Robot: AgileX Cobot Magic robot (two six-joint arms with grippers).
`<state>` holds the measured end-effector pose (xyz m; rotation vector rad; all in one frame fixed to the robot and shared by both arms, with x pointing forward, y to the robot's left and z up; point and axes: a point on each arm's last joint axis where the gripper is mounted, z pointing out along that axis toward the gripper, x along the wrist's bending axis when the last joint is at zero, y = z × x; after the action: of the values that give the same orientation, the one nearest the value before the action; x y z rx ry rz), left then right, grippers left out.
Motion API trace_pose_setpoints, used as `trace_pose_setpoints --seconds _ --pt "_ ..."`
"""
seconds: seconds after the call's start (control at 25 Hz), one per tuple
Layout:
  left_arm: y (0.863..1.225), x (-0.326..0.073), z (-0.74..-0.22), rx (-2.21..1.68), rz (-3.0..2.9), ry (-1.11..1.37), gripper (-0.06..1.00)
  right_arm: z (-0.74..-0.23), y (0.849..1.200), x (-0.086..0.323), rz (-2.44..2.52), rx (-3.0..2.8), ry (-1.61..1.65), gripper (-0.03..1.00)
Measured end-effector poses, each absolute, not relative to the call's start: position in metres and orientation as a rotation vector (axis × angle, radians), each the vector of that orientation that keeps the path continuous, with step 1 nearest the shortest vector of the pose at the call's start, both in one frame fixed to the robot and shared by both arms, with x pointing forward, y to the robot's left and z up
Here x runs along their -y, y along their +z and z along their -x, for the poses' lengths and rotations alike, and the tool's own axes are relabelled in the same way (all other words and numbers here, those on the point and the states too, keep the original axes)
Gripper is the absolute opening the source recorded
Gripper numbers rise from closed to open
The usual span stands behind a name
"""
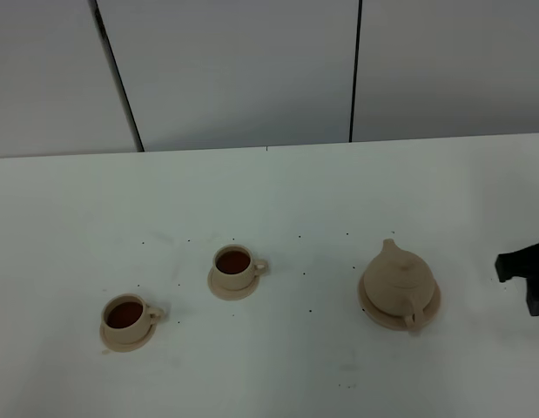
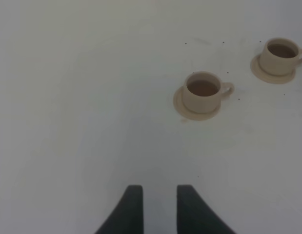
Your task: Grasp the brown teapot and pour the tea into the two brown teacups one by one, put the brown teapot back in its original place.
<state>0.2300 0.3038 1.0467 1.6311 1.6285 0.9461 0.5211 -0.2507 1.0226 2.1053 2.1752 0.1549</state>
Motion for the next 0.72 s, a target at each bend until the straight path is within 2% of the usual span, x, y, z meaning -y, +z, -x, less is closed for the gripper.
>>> trace_pose_setpoints --seconds 0.24,0.72 --pt "1.047 -0.304 -0.23 -1.628 -1.631 0.946 0.24 -0.498 1.03 0.283 -2.179 -2.105 0.214 0.58" --pt "1.047 -0.304 -0.23 -1.628 -1.631 0.946 0.24 -0.401 1.045 0.288 -2.137 -2.014 0.379 0.58"
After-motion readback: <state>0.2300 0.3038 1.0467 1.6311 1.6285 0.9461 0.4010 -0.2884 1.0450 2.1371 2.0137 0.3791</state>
